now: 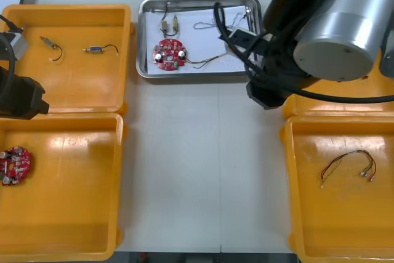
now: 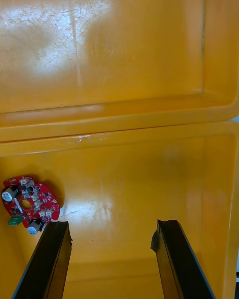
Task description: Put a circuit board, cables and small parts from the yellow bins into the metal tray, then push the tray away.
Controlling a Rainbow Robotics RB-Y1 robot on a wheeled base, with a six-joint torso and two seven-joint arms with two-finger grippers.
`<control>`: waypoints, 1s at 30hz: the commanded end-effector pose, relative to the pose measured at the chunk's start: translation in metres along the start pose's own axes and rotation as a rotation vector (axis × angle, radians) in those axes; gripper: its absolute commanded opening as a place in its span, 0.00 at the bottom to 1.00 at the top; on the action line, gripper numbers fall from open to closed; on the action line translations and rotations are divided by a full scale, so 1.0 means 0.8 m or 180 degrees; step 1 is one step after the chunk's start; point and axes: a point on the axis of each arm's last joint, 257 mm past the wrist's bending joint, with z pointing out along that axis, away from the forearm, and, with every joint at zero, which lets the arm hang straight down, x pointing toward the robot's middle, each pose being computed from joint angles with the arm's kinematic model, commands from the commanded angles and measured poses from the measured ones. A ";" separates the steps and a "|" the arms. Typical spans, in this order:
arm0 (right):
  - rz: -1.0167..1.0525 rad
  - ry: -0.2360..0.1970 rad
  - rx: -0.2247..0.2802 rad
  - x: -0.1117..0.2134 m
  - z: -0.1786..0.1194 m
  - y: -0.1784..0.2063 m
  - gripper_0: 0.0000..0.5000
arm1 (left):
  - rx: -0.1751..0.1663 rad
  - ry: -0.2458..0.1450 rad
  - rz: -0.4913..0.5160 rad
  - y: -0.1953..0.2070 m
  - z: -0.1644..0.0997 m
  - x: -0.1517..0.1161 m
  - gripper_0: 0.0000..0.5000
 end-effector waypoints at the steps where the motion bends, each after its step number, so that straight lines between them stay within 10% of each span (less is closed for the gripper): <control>1: 0.0359 0.0006 0.0072 0.038 -0.018 -0.037 1.00 | -0.0174 -0.0081 -0.0060 0.023 -0.015 -0.002 1.00; 30: 0.2218 0.0374 0.0196 0.254 -0.044 -0.121 1.00 | -0.0174 -0.0081 -0.0060 0.023 -0.015 -0.002 1.00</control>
